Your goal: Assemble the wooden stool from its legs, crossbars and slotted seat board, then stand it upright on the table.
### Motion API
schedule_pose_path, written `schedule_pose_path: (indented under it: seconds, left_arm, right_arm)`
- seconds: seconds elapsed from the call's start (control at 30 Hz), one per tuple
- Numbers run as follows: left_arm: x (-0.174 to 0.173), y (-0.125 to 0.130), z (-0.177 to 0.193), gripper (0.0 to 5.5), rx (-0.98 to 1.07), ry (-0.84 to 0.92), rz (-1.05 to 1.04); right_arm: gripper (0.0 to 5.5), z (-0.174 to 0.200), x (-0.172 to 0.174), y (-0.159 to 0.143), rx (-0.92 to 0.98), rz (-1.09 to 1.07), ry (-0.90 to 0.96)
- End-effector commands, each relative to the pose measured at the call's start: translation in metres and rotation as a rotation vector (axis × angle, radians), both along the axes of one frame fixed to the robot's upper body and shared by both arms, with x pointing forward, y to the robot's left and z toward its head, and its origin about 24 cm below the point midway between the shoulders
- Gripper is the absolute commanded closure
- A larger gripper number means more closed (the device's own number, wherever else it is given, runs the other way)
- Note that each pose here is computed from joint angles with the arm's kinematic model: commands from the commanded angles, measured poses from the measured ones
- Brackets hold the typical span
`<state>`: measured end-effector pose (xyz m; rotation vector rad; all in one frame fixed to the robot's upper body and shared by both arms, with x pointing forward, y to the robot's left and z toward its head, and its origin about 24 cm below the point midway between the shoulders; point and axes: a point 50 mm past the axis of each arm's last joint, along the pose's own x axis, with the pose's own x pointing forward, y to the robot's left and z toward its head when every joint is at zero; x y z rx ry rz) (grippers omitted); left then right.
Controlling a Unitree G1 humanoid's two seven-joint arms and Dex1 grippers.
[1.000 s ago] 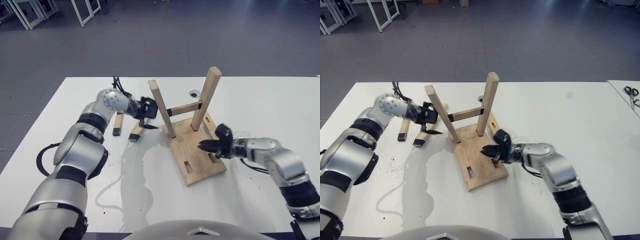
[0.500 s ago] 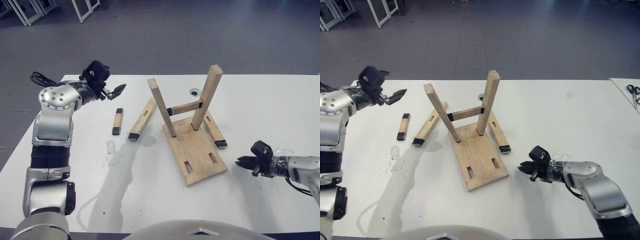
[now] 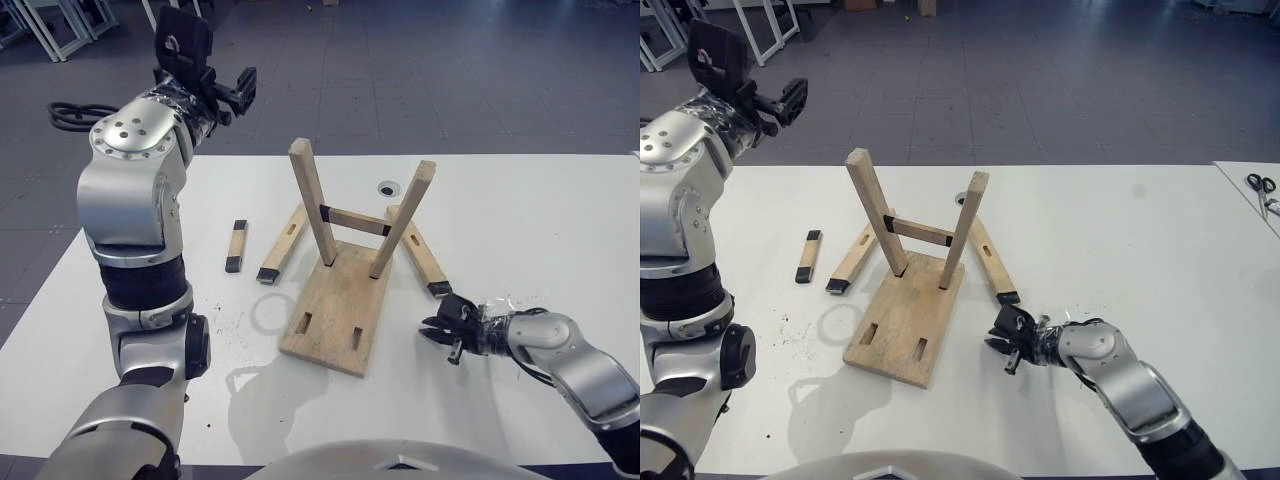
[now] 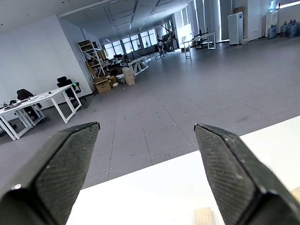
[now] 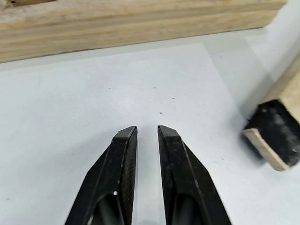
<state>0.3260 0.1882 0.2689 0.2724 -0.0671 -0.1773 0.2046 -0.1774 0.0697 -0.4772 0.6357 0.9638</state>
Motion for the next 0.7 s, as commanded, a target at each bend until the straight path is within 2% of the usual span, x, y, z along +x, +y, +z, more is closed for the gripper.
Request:
schedule_pose_path:
  seconds: [0.03, 0.13, 0.3, 0.43, 0.5, 0.6, 0.63, 0.7]
  left_arm:
    - [0.011, -0.019, 0.017, 1.74, -0.086, -0.006, -0.169]
    - [0.021, -0.037, 0.016, 1.74, -0.133, 0.011, -0.247]
    - [0.035, -0.052, 0.000, 1.74, -0.217, 0.061, -0.277]
    - [0.044, -0.061, -0.006, 1.74, -0.269, 0.086, -0.306]
    - [0.046, -0.063, 0.012, 1.74, -0.296, -0.010, -0.326]
    - [0.031, -0.062, 0.072, 1.74, -0.422, -0.319, -0.441]
    - [0.027, -0.062, 0.080, 1.74, -0.430, -0.352, -0.466]
    - [0.037, -0.060, 0.057, 1.74, -0.370, -0.226, -0.388]
  right_arm:
    - [4.71, 0.031, 0.006, 0.028, 0.177, 0.044, -0.054]
    - [4.71, 0.033, 0.005, 0.051, 0.306, 0.056, -0.029]
    - [4.71, -0.001, 0.005, 0.080, 0.342, 0.024, 0.045]
    - [4.71, -0.019, 0.011, 0.084, 0.314, -0.031, 0.056]
    - [4.71, -0.021, 0.011, 0.083, 0.303, -0.033, 0.058]
    - [4.71, -0.022, 0.011, 0.081, 0.289, -0.036, 0.060]
    - [4.71, -0.022, 0.011, 0.080, 0.285, -0.037, 0.060]
    - [4.71, -0.022, 0.010, 0.080, 0.276, -0.037, 0.063]
